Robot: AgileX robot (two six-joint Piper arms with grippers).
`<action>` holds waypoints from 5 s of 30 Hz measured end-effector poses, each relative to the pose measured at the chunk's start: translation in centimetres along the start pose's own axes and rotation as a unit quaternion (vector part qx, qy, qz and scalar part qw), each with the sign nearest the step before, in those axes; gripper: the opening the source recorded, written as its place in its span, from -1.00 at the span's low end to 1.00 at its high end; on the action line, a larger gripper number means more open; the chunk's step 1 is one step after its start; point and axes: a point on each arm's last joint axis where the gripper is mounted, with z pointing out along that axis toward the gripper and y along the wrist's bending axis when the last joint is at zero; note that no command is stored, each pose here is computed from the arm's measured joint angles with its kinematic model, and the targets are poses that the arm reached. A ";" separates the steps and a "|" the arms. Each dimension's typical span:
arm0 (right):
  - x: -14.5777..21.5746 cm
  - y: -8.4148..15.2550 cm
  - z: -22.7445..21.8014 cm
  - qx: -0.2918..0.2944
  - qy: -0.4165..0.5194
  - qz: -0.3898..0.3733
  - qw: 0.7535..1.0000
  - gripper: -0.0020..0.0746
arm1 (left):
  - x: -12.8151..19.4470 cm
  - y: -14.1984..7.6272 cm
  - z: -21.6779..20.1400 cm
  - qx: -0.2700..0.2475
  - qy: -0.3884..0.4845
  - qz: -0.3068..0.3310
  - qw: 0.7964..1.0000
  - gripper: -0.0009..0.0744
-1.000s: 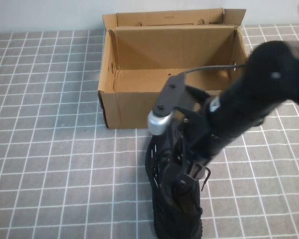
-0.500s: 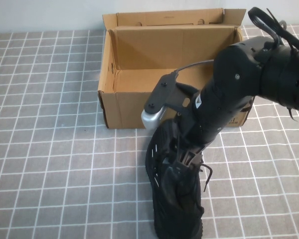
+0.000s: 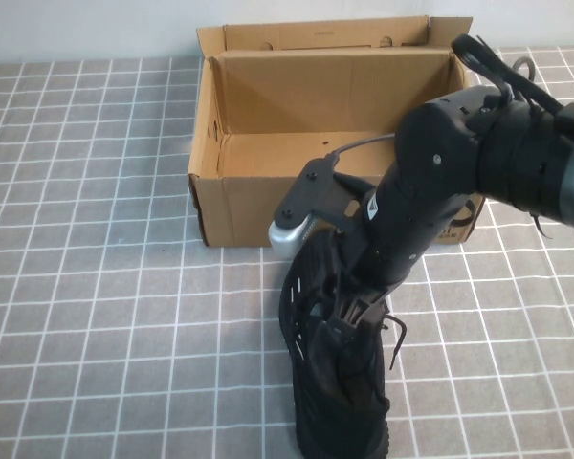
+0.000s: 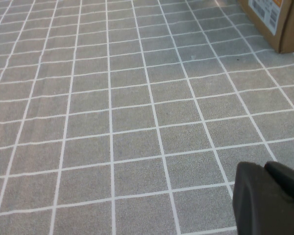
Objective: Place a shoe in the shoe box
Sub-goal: Pick up the shoe from the table, then hand over the shoe
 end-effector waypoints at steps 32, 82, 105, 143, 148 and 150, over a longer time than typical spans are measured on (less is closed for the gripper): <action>0.7 4.0 -17.3 0.016 -0.125 -0.009 0.992 -0.96 | 0.0 0.0 0.0 0.000 0.000 0.000 1.000 -0.98; -6.3 -4.6 -16.4 0.103 -0.165 0.129 0.972 -0.96 | -19.5 -0.9 3.7 0.163 0.034 -0.045 0.985 -0.98; -5.7 -7.1 -15.9 0.111 -0.160 0.182 0.964 -0.96 | -24.2 -12.9 9.6 0.316 -0.082 0.150 0.933 0.13; -5.7 -7.0 -15.9 0.108 -0.161 0.183 0.964 -0.96 | -21.5 -17.6 17.7 0.243 -0.074 0.176 0.951 0.33; -5.7 -7.1 -15.9 0.109 -0.162 0.183 0.964 -0.96 | -21.7 -17.4 17.8 0.228 -0.088 0.172 0.954 0.07; -5.7 -7.1 -15.9 0.109 -0.162 0.183 0.964 -0.96 | -21.8 -17.4 17.8 0.226 -0.090 0.172 0.955 -0.01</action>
